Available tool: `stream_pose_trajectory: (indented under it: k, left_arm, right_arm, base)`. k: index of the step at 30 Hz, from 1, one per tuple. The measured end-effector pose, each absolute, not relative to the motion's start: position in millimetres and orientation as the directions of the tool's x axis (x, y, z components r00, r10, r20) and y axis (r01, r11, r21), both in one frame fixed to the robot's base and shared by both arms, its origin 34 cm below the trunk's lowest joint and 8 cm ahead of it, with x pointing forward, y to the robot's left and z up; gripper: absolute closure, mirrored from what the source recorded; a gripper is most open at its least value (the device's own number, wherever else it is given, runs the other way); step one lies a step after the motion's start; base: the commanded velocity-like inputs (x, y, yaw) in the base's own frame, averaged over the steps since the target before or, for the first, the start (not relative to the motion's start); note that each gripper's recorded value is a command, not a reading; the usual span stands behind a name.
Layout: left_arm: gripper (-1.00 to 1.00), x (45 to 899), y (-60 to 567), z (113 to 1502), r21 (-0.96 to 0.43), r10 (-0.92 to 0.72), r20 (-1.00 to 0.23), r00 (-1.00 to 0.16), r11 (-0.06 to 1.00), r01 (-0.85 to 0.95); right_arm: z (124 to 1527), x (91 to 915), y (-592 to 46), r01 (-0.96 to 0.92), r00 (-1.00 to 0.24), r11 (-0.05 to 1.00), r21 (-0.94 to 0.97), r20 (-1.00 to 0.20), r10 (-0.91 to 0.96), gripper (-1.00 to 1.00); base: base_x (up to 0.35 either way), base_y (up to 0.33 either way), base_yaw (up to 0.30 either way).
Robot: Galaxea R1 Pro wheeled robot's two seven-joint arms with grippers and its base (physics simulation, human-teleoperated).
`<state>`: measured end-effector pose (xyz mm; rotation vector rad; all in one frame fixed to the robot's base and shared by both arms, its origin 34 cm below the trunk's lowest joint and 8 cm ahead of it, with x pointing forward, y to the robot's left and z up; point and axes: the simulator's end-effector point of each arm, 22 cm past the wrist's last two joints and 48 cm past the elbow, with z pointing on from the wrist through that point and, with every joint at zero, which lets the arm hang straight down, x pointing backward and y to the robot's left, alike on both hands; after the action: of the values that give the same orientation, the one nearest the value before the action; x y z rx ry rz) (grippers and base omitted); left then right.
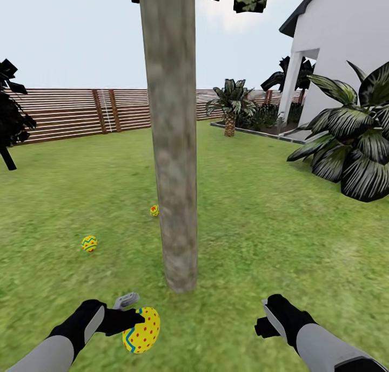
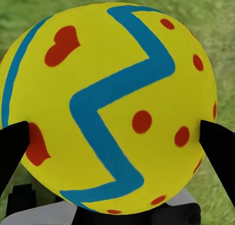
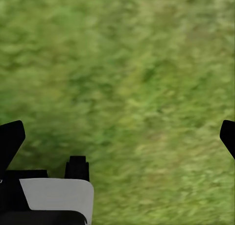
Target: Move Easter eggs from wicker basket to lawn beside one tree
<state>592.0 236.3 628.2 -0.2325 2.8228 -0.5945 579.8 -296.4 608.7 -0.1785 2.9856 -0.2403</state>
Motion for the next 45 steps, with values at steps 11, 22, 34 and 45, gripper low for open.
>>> stream_pose_trajectory:
  k: [11, 22, 34, 45]
  left_arm:
    - [1.0, 592.4, 236.2, 611.1, -0.416, -0.206, -0.208, -0.956, 0.903, -0.104]
    - [1.0, 591.8, 236.6, 592.8, -0.415, -0.207, -0.206, -0.956, 0.904, -0.106]
    - [1.0, 590.9, 236.3, 572.3, -0.415, -0.207, -0.207, -0.956, 0.904, -0.106]
    - [1.0, 589.5, 235.4, 552.8, -0.416, -0.207, -0.207, -0.956, 0.903, -0.105]
  right_arm:
    - [591.4, 579.8, -296.2, -0.106, -0.983, 0.98, -0.166, -0.13, -0.129, -1.0]
    - [573.3, 579.5, -295.5, -0.108, -0.983, 0.98, -0.167, -0.131, -0.13, -1.0]
    - [552.8, 578.6, -295.4, -0.108, -0.983, 0.98, -0.167, -0.131, -0.131, -1.0]
    - [533.2, 577.3, -295.4, -0.107, -0.983, 0.98, -0.166, -0.132, -0.129, -1.0]
  base:
    - [0.0, 0.0, 0.0]
    - [0.0, 0.0, 0.0]
    - [0.0, 0.0, 0.0]
    - [0.0, 0.0, 0.0]
